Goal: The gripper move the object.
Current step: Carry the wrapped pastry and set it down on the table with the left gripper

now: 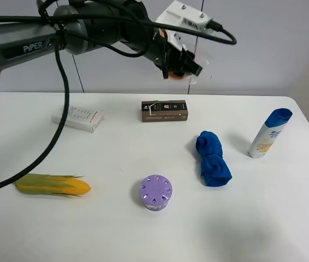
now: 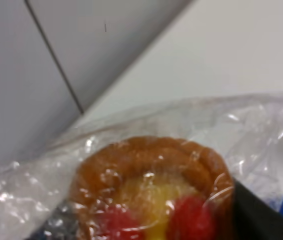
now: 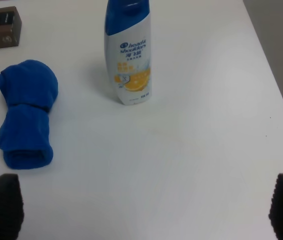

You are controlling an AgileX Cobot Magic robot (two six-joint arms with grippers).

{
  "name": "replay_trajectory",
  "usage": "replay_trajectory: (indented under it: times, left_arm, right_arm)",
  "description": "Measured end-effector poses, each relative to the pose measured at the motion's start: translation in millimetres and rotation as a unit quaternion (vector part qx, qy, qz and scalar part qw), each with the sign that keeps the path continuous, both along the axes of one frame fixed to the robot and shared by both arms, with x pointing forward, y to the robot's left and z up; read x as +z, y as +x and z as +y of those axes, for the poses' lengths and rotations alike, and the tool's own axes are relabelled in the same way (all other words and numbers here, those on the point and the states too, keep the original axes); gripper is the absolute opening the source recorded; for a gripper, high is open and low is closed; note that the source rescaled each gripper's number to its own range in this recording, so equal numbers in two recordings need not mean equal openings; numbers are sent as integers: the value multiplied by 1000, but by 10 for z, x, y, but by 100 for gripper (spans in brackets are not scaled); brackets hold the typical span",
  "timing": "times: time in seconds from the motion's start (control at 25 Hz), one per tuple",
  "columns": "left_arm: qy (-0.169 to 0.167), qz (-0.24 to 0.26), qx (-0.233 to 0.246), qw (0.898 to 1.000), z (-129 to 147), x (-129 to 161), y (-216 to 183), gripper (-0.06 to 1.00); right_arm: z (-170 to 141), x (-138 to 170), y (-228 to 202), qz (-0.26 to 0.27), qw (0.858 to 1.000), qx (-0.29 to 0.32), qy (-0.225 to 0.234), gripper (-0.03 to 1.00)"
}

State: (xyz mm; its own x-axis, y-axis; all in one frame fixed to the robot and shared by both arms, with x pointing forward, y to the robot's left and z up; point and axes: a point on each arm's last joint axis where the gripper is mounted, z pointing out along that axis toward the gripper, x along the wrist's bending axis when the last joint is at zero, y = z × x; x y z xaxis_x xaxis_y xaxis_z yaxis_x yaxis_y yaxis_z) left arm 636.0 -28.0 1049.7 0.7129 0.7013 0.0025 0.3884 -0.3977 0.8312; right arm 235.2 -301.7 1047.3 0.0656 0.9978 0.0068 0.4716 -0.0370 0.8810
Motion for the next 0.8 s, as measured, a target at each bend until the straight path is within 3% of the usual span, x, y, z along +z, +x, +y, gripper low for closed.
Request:
replay_trajectory:
  times: [0.16,0.4,0.8]
  left_arm:
    - [-37,-30,-10,999,-262,-31,88,2]
    - [-45,-71,-49,995,-638,-275,26,2]
    - [-64,-124,-34,990,-798,-646,118,2]
  right_arm:
    - [0,0,0,0,1000,0,0,100]
    - [0,0,0,0,1000,0,0,100]
    - [0,0,0,0,1000,0,0,100]
